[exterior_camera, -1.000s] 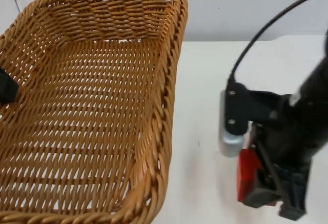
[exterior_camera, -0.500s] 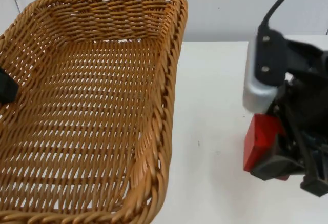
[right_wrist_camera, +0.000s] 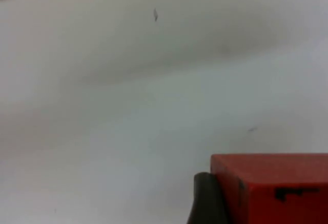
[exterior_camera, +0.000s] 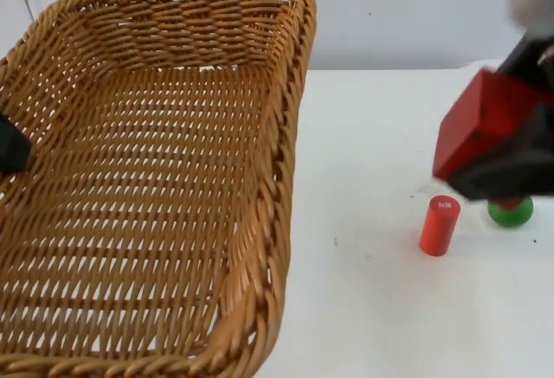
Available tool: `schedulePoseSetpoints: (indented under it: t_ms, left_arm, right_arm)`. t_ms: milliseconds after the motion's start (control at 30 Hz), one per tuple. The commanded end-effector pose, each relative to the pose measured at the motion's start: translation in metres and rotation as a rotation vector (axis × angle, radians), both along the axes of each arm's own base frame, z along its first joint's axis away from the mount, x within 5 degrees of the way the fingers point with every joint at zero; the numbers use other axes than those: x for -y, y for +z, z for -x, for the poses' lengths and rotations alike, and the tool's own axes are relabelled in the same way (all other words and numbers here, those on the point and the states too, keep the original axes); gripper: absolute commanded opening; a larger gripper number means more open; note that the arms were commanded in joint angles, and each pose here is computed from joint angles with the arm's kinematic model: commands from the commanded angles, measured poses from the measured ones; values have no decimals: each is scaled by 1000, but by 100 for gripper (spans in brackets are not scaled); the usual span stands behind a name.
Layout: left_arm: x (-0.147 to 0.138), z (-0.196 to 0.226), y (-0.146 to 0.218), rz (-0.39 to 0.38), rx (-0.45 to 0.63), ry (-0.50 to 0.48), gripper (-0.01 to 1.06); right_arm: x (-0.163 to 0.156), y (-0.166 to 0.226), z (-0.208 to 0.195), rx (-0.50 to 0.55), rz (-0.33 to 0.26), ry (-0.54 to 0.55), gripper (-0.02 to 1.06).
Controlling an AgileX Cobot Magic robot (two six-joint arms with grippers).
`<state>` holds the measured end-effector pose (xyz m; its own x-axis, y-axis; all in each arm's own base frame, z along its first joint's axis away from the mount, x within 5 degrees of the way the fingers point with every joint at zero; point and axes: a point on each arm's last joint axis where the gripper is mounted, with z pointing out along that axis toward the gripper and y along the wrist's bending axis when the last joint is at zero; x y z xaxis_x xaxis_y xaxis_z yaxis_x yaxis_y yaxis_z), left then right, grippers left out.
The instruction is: Pick up the basket with the left hand and place the object to the left of the red cylinder into the basket with the right hand.
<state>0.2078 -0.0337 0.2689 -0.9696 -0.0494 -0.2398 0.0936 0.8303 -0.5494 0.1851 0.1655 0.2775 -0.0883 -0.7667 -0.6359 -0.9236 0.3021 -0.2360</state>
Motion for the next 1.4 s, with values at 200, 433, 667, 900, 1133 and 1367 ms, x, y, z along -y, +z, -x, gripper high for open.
schedulePoseSetpoints:
  t_ms: [200, 433, 667, 900, 1133, 1367]
  left_arm:
    - [1, 0, 4, 30, 14, 20, 0]
    - [1, 0, 4, 30, 14, 20, 0]
    - [2, 1, 4, 36, 2, 11, 0]
    - [2, 1, 4, 34, 4, 11, 0]
    - [2, 1, 4, 33, 5, 12, 0]
    - [2, 1, 4, 33, 5, 12, 0]
  right_arm:
    - [0, 47, 11, 49, -205, -35, 0]
    - [-1, 50, 11, 26, -216, -47, 0]
    - [-1, 50, 11, 16, -224, -60, 0]
    - [-2, 62, 9, 31, -261, -78, 0]
    - [-24, 90, -7, -49, -340, -62, 0]
    - [-74, 90, -25, -116, -322, 22, 0]
